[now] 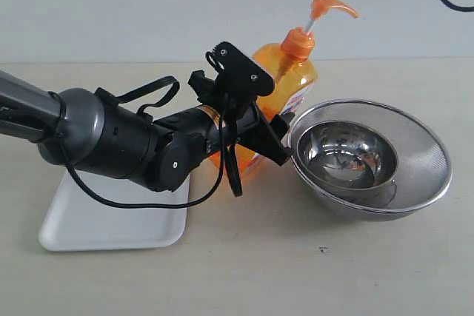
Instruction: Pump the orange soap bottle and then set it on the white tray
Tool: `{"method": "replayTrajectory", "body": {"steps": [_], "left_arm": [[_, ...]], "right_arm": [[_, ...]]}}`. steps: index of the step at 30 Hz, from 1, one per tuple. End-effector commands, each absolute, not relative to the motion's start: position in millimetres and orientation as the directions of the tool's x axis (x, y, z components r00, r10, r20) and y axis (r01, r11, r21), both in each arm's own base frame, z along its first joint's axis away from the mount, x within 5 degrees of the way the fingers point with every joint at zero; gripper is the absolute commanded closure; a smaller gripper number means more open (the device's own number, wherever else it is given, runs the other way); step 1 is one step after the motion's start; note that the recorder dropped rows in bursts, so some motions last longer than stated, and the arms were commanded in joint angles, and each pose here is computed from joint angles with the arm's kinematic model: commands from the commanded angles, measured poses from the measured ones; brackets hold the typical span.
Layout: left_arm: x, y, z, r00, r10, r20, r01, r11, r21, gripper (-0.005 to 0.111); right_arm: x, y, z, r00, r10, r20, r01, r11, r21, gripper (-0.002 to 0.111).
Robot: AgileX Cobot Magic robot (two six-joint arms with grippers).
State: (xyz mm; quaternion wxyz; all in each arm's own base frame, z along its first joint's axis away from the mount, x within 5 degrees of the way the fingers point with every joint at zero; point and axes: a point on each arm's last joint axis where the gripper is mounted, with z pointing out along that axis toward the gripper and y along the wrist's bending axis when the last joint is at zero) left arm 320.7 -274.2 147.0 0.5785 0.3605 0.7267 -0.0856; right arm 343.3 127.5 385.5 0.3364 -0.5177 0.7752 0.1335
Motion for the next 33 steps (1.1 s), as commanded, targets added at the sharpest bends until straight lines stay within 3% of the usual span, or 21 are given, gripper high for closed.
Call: {"method": "replayTrajectory", "body": {"steps": [1,15,33], "left_arm": [[322,-279,159,0.006,0.388,-0.921,0.603,0.733,0.313,0.102],[322,-279,159,0.006,0.388,-0.921,0.603,0.733,0.313,0.102],[322,-279,159,0.01,0.386,-0.923,0.601,0.735,0.314,0.102]], "right_arm": [[342,126,388,-0.236,-0.71,-0.663,-0.894,0.427,-0.139,0.108],[343,124,388,-0.229,-0.725,-0.65,-0.891,0.426,-0.16,0.108],[358,128,361,-0.272,-0.747,-0.606,-0.908,0.408,-0.096,0.108]]}}
